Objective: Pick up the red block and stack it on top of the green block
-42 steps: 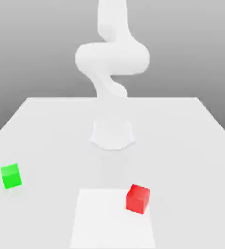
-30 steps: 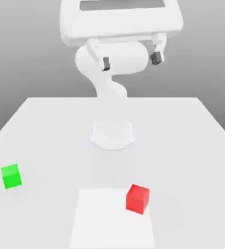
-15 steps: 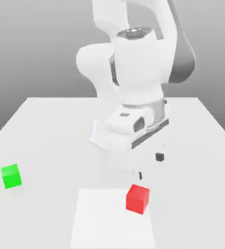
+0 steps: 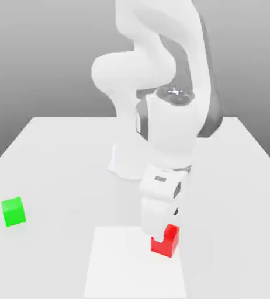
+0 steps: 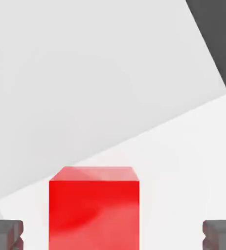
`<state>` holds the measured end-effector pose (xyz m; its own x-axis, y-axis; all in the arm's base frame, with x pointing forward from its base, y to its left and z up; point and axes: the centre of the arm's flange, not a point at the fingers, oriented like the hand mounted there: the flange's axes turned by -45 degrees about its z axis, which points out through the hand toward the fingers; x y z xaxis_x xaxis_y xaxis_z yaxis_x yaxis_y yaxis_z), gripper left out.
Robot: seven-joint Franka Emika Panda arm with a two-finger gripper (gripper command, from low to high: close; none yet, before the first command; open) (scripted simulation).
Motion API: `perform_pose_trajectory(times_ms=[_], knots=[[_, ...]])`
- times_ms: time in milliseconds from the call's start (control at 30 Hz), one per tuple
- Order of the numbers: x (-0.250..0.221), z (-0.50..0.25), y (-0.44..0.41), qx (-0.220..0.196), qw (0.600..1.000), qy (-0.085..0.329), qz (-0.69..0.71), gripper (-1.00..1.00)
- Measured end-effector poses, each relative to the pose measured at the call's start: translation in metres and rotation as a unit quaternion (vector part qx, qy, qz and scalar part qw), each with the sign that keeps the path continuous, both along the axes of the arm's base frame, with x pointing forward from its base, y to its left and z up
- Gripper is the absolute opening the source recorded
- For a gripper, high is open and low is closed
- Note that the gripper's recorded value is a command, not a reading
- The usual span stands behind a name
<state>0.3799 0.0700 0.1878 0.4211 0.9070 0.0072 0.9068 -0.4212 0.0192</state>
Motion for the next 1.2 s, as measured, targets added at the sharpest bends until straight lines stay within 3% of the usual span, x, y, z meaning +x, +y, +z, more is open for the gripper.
perform_pose_trajectory(times_ms=[267,300,1200], knots=[[-0.007,-0.038,-0.001,0.0,1.0,0.007,-0.002,0.0],[-0.009,-0.043,-0.001,0.001,1.0,0.009,-0.003,-1.0],[-0.009,0.021,-0.002,0.0,1.0,0.013,0.013,-1.0]])
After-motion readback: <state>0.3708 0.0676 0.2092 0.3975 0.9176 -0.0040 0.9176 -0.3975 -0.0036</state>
